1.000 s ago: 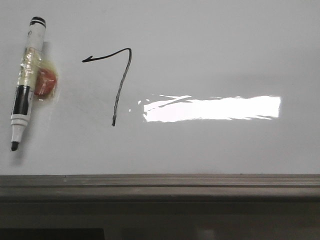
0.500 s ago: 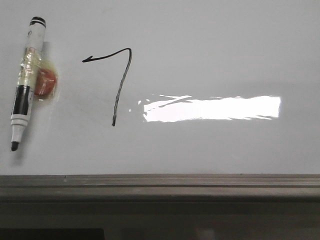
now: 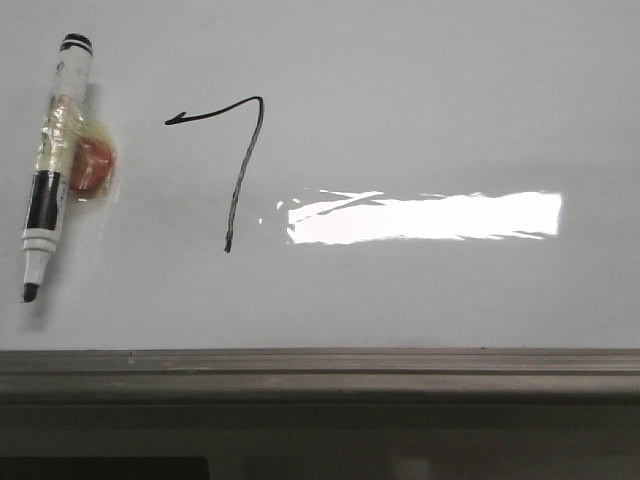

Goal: Write number 7 on whiteboard

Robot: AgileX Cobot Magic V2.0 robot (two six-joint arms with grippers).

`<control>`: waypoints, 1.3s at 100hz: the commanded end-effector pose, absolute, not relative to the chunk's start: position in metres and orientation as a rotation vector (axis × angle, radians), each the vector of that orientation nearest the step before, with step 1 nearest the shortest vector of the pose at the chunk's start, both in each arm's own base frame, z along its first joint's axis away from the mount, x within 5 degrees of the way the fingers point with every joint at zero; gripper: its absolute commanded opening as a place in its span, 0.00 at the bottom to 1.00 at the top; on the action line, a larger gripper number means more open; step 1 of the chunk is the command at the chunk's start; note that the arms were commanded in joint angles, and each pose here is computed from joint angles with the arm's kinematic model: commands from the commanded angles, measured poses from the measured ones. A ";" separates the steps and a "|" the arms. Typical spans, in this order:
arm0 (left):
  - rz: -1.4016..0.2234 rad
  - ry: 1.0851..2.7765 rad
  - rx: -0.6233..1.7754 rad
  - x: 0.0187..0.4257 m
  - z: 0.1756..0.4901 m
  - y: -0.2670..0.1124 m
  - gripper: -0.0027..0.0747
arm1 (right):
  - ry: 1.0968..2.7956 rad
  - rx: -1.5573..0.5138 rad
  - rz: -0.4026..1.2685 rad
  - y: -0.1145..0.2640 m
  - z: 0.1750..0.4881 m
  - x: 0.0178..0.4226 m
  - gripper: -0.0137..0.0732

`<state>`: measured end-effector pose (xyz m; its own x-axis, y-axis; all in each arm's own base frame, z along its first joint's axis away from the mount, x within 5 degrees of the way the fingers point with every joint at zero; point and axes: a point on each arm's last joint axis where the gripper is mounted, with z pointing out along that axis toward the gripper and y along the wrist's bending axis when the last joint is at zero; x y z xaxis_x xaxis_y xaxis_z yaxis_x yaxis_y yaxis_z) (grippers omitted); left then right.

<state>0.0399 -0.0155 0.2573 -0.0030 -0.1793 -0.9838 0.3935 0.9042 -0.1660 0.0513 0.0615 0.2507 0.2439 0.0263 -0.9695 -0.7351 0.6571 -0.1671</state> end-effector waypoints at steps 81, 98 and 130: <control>0.003 1.736 -0.189 0.053 0.182 0.006 0.01 | 1.134 -0.663 0.602 0.061 0.266 0.050 0.10; 0.002 1.736 -0.190 0.053 0.182 0.006 0.01 | 1.134 -0.663 0.602 0.061 0.266 0.050 0.10; 0.002 1.736 -0.190 0.053 0.182 0.006 0.01 | 1.134 -0.663 0.602 0.061 0.266 0.050 0.10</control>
